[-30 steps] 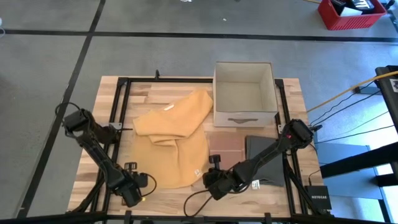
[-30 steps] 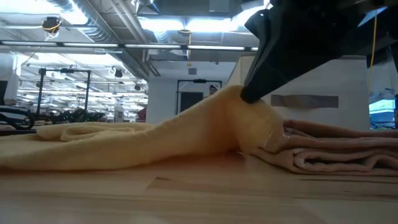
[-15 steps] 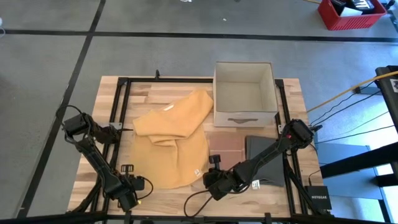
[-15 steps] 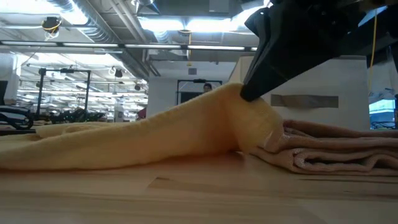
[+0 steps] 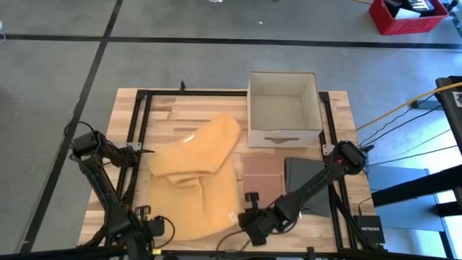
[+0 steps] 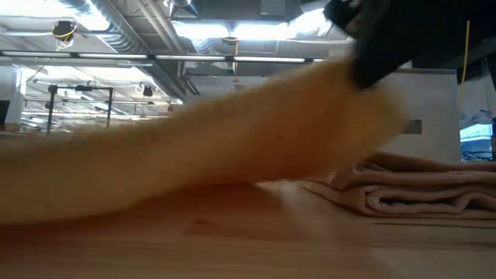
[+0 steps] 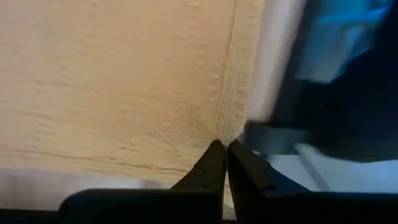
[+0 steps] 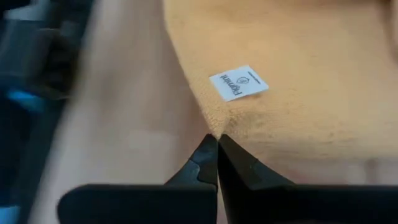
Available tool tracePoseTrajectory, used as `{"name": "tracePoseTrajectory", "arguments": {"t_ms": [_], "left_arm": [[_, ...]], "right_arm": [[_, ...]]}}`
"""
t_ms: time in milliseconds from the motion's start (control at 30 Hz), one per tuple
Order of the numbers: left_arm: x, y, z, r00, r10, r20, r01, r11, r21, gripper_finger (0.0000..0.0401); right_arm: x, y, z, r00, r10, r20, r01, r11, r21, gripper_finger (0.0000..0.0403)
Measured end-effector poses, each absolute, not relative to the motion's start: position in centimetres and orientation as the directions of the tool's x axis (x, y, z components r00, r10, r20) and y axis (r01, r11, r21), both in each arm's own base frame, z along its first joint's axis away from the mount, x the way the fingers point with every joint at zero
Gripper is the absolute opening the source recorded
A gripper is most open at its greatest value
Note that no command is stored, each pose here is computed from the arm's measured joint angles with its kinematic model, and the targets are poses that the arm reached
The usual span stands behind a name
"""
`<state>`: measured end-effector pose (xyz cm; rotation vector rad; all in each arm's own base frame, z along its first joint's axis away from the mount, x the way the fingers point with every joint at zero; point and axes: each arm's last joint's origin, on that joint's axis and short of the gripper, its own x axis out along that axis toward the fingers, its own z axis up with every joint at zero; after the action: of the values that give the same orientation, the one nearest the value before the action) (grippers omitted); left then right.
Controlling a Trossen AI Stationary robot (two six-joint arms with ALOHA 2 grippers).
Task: Fold towel
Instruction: Fold the yellow towel
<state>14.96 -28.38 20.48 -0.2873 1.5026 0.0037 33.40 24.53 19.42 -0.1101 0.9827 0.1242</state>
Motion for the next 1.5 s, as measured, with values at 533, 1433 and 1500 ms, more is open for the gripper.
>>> {"name": "tracePoseTrajectory", "arguments": {"t_ms": [533,1433,1500], "left_arm": [[13.6,-29.3,18.7,0.124,-0.215,-0.969,-0.217,0.947,-0.237,0.0082],[24.5,-7.9,22.8,0.454,0.385,-0.804,-0.407,0.892,0.197,0.0156],[24.9,-5.6,21.4,0.406,0.342,-0.847,-0.386,0.905,0.18,0.0157]], "right_arm": [[33.0,27.6,17.7,0.478,0.212,-0.852,0.043,0.964,0.263,0.0035],[40.5,19.4,16.0,0.689,-0.099,-0.718,0.158,0.987,0.015,0.0177],[40.4,19.8,15.9,0.684,-0.068,-0.726,0.134,0.99,0.034,0.0177]]}}
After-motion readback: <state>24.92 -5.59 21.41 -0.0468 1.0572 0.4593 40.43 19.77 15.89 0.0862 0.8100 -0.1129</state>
